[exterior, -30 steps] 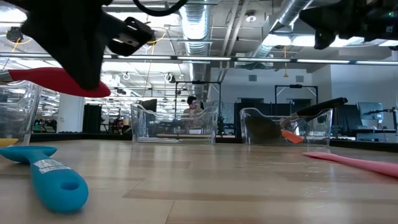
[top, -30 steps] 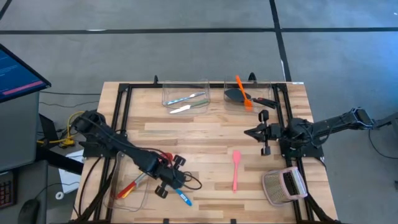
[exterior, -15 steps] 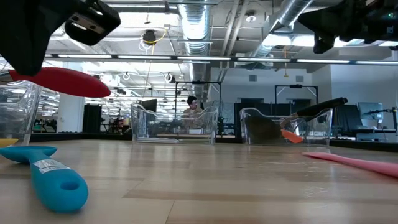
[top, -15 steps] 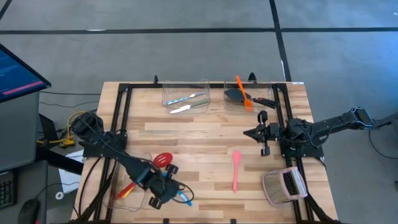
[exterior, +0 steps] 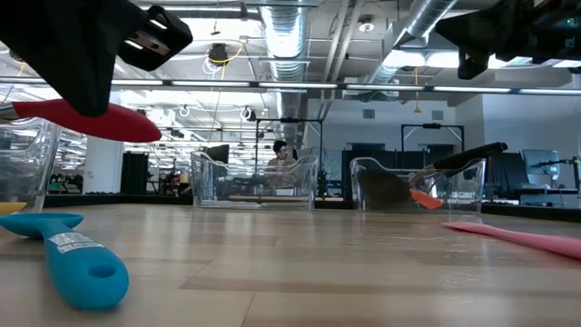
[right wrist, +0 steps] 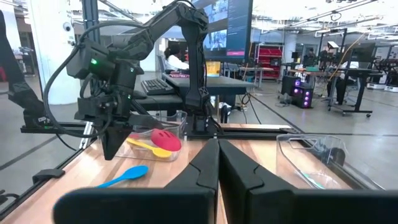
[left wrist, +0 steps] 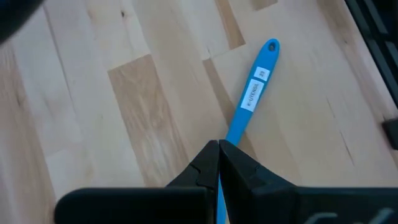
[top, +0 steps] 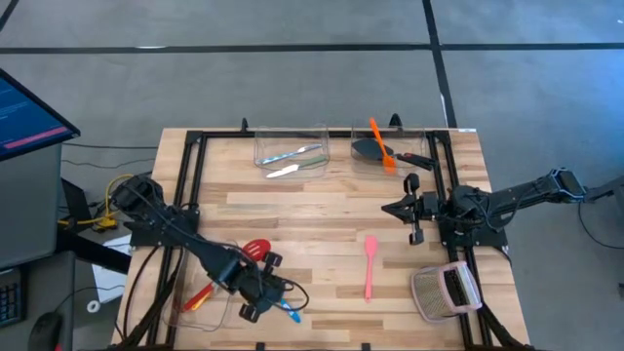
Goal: Pick & Place Kitchen Items
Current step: Put the blue serving spoon into the bottom transparent bin
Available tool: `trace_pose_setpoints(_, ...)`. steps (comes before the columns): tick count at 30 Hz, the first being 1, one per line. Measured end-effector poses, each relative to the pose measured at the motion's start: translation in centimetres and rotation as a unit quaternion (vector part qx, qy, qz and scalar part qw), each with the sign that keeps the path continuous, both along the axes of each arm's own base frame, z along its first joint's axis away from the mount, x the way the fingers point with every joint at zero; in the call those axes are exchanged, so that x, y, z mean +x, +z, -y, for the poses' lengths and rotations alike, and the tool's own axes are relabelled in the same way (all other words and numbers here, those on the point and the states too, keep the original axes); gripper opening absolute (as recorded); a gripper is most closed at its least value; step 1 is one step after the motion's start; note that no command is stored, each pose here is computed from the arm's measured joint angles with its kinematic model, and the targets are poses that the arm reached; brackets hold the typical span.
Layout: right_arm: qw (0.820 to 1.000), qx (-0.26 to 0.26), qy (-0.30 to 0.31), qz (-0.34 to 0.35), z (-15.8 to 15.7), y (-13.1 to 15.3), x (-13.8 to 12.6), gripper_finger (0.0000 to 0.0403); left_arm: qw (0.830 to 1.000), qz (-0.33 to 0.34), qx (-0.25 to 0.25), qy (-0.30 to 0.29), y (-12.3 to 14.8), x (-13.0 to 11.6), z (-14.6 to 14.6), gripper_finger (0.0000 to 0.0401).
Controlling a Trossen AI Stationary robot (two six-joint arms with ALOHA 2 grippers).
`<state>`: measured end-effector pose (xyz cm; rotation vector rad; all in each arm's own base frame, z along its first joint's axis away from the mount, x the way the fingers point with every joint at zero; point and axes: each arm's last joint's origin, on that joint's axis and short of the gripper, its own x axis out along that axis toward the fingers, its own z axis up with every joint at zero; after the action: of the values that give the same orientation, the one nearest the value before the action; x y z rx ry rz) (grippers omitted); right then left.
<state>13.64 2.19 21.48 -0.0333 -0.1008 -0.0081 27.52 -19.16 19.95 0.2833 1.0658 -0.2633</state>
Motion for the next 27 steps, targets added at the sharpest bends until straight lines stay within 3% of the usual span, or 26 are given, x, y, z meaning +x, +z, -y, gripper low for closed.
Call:
trace_pose_setpoints(18,1.000,0.000,0.000,-0.008,0.0,-0.1,0.0,0.0001,1.000,0.000,-0.012,-0.007,0.0,0.1,0.0,0.0005)
trace_pose_setpoints(27,1.000,-0.002,0.000,-0.018,0.0,-0.3,0.0,0.0001,0.999,-0.018,0.015,-0.034,-1.4,-0.7,-0.4,0.0066)
